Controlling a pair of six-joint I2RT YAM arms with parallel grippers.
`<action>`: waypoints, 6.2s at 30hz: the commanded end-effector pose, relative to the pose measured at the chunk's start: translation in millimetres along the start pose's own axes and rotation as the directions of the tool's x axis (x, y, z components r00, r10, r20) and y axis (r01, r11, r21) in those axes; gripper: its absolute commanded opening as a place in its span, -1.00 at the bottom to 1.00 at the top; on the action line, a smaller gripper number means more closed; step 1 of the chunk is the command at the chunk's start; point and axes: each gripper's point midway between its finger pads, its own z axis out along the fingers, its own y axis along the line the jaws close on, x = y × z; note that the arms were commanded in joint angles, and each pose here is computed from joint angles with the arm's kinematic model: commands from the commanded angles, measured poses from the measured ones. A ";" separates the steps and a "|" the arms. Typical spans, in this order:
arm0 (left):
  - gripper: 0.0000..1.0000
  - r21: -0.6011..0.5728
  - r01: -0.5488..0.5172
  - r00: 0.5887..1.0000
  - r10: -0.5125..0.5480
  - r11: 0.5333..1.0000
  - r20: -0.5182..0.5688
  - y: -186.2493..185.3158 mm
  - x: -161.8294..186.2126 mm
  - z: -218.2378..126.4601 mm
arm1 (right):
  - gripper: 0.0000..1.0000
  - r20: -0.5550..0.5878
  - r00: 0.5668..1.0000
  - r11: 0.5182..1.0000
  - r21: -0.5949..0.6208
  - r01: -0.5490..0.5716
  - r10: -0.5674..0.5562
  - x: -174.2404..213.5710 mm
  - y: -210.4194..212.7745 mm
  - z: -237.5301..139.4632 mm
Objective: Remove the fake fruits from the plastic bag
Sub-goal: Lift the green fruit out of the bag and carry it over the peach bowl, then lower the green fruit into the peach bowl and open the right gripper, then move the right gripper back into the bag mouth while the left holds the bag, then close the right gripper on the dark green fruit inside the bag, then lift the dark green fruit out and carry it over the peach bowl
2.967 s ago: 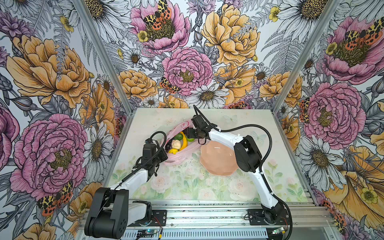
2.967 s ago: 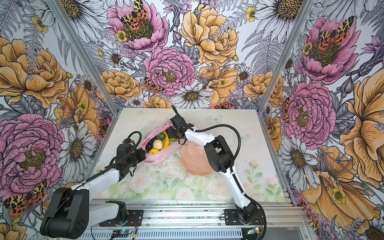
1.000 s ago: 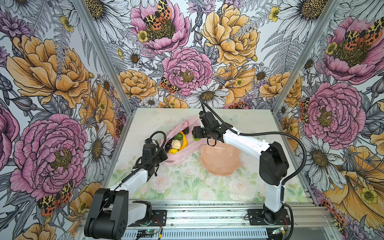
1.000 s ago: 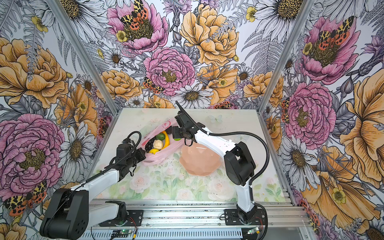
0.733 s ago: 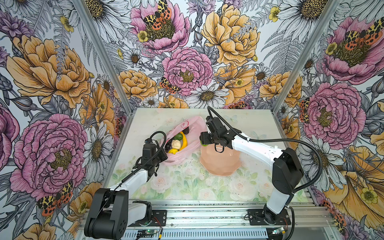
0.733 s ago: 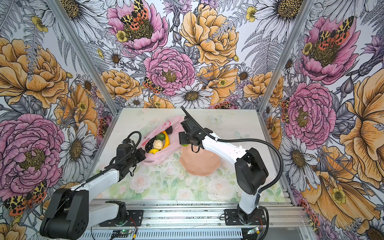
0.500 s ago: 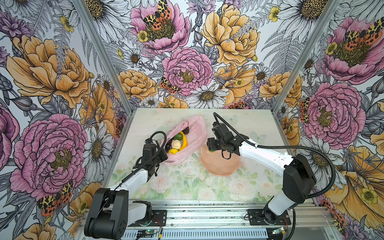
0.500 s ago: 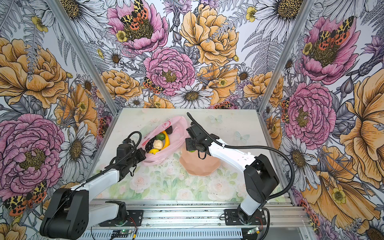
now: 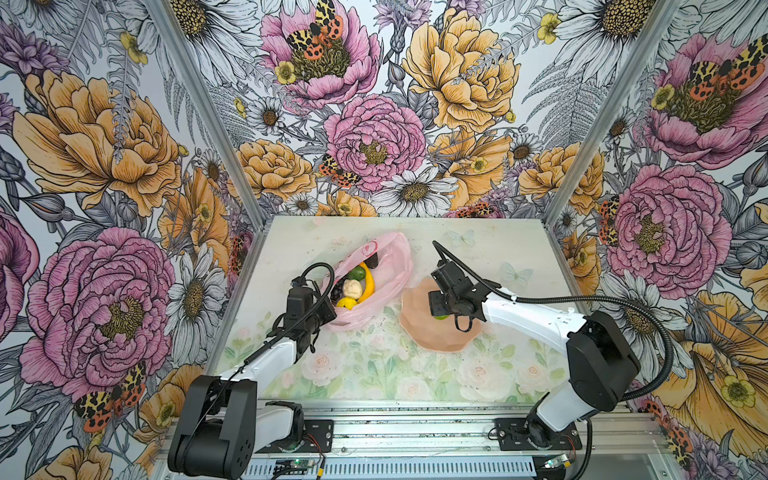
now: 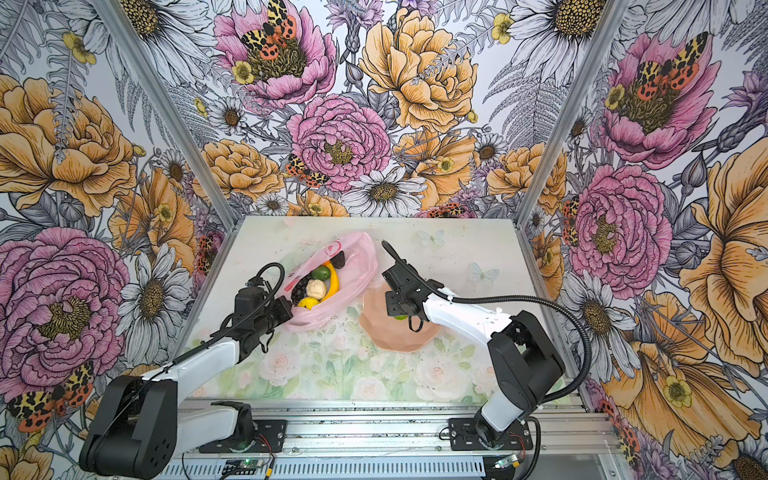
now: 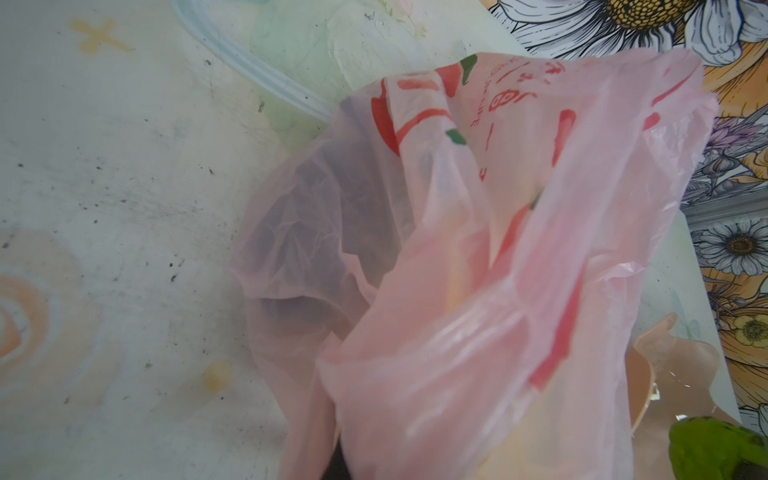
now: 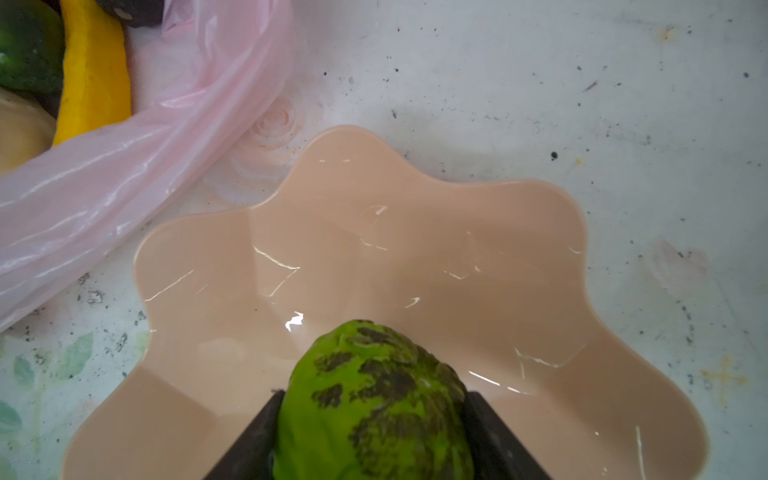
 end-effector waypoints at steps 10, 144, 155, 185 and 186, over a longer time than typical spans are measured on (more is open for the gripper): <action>-1.00 -0.014 -0.030 0.999 0.030 0.999 0.019 -2.2 -5.8 -1.2 | 0.13 0.051 0.998 0.995 0.100 -0.032 0.027 -17.2 -17.6 8.0; -0.98 -0.149 -0.083 0.996 0.078 0.985 -0.041 -4.3 19.5 -45.1 | 0.32 0.012 0.987 0.903 -0.406 -0.142 0.161 -87.8 258.9 125.4; -0.98 -0.162 -0.084 0.996 0.078 0.983 -0.044 -3.9 18.2 -39.7 | 0.12 0.084 0.990 0.902 -0.426 -0.070 0.117 -109.0 258.1 90.5; -1.00 -0.142 -0.252 0.965 0.259 0.957 0.034 -26.1 -15.5 -1.4 | 0.11 0.072 0.993 0.960 -0.260 0.108 -0.092 -56.4 131.1 -34.4; -1.00 -0.142 -0.251 0.965 0.259 0.957 0.034 -26.0 -15.1 -1.3 | 0.10 0.057 0.994 0.961 -0.255 0.109 -0.098 -50.0 127.2 -35.9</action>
